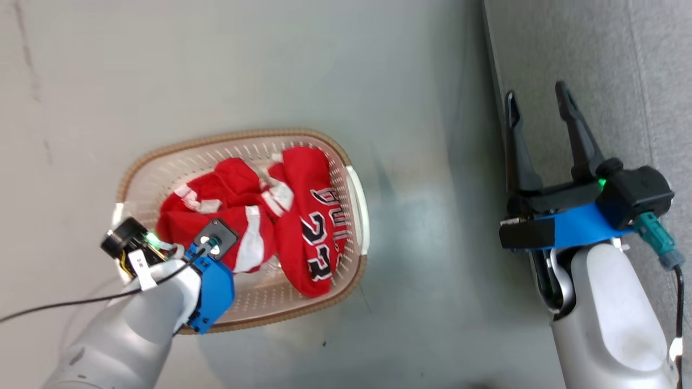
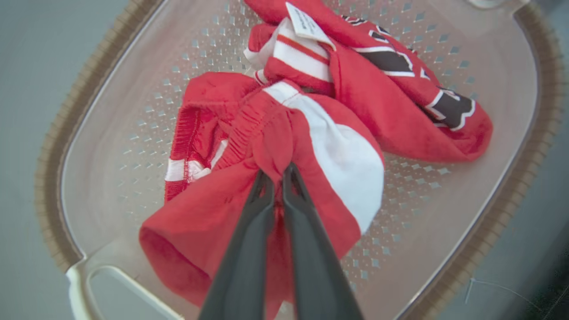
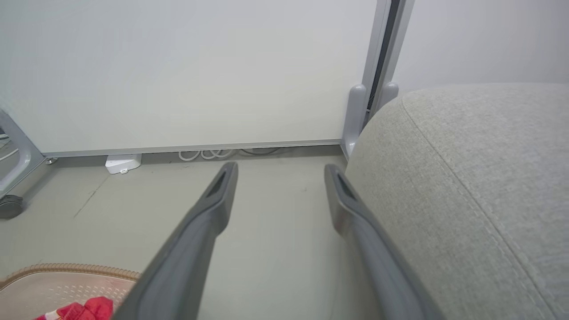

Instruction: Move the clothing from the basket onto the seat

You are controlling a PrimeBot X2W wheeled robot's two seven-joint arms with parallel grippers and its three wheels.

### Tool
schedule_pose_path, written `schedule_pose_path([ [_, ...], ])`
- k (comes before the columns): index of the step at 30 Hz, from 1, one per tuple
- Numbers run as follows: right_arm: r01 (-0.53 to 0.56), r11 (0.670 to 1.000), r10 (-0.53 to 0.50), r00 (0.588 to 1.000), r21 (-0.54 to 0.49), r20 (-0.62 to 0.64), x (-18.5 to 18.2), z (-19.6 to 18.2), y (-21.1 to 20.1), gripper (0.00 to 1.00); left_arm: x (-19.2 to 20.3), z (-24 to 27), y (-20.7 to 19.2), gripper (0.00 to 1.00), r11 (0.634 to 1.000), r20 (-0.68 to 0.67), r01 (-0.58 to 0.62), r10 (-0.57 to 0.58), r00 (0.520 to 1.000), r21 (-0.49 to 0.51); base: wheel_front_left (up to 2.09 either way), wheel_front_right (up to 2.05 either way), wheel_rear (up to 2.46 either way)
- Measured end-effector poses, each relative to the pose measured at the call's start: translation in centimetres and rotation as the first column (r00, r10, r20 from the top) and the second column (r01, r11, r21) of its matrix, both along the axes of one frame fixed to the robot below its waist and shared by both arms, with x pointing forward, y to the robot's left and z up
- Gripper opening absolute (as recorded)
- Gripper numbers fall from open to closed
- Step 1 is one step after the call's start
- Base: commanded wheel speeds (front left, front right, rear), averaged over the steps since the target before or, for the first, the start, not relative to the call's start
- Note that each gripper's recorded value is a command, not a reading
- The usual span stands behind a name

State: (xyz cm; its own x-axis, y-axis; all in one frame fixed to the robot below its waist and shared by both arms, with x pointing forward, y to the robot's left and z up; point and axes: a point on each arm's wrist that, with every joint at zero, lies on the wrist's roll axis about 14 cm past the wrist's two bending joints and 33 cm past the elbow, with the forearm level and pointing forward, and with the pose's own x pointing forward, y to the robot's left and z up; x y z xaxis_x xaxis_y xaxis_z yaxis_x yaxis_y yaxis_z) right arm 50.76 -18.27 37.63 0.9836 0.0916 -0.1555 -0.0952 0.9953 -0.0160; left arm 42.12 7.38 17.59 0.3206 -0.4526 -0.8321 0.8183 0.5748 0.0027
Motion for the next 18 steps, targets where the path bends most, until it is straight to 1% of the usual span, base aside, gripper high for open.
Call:
schedule_pose_path([
  [11,-0.036,0.999,0.034,0.997,0.018,0.067,-1.6,4.3,1.5,1.0,0.6,7.3,-1.2,0.0,0.987,0.126,-0.092,0.108,0.986,-0.131,0.0,0.0,0.0],
  [18,-0.054,0.998,0.052,0.993,0.022,0.104,-3.0,6.7,2.2,1.0,1.6,12.9,-2.5,0.0,0.957,0.229,-0.128,0.19,0.955,-0.259,0.0,0.0,0.0],
])
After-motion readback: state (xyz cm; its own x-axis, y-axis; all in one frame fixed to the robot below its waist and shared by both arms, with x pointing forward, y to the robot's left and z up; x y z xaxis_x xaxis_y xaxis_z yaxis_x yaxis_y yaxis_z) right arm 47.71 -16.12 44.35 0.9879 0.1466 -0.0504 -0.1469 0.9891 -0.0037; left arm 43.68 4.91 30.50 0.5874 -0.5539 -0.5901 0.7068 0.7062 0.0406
